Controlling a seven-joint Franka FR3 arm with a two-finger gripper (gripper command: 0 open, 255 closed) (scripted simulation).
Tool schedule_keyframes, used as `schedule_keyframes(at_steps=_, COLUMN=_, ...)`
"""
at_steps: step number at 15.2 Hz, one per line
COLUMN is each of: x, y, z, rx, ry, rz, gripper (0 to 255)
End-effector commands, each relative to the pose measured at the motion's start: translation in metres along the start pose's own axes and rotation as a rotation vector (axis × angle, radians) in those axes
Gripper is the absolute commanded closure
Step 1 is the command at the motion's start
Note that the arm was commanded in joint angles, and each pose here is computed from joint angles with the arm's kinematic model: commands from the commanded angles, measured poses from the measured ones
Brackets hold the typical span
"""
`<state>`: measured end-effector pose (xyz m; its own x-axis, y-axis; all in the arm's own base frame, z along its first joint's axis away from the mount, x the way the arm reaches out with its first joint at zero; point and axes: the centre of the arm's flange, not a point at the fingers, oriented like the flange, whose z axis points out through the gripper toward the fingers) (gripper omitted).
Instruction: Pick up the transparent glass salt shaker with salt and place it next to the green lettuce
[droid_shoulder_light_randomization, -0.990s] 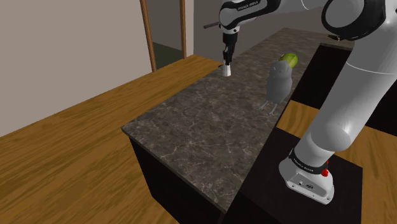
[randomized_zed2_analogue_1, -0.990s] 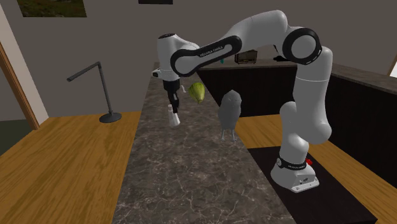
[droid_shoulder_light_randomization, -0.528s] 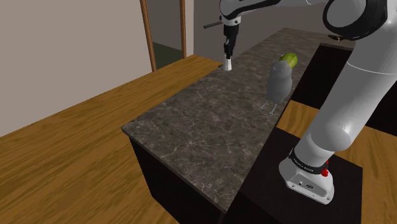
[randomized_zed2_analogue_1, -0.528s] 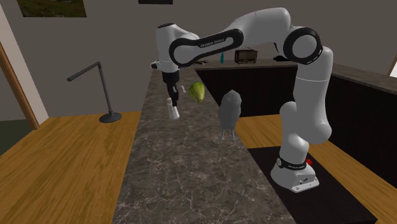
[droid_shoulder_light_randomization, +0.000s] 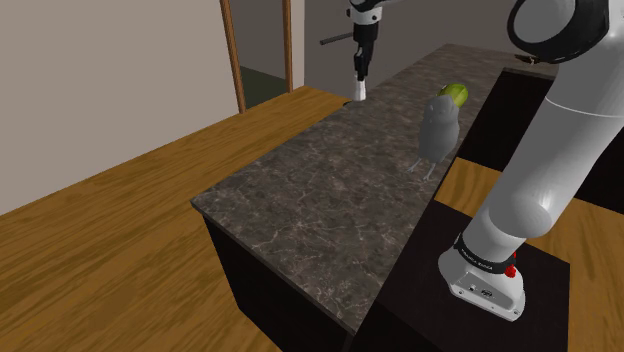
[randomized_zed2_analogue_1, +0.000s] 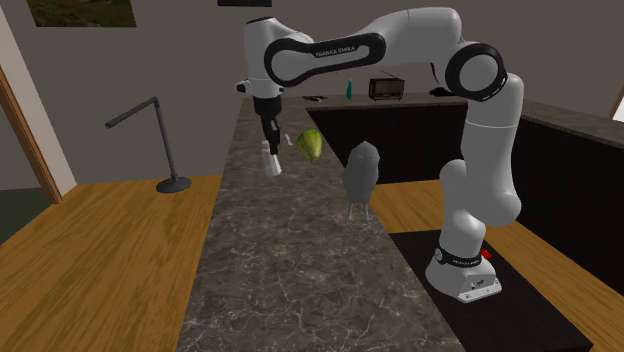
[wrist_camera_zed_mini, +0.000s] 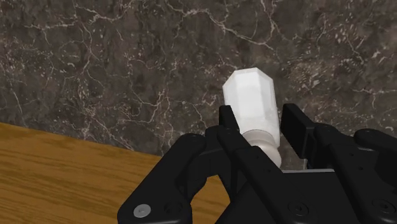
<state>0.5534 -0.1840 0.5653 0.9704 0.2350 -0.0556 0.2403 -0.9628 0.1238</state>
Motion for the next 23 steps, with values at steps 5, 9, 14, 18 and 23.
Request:
schedule_keyframes(at_steps=5, x=-0.049, y=0.044, z=0.004, rx=0.0, ry=0.0, rz=0.0, gripper=255)
schedule_keyframes(at_steps=9, x=-0.087, y=0.079, z=0.01, rx=0.0, ry=0.0, rz=0.0, gripper=255)
schedule_keyframes(at_steps=14, x=-0.136, y=0.123, z=0.018, rx=0.0, ry=0.0, rz=0.0, gripper=255)
schedule_keyframes(at_steps=18, x=-0.174, y=0.159, z=0.025, rx=0.0, ry=0.0, rz=0.0, gripper=255)
schedule_keyframes(at_steps=23, x=-0.223, y=0.203, z=0.033, rx=0.0, ry=0.0, rz=0.0, gripper=255)
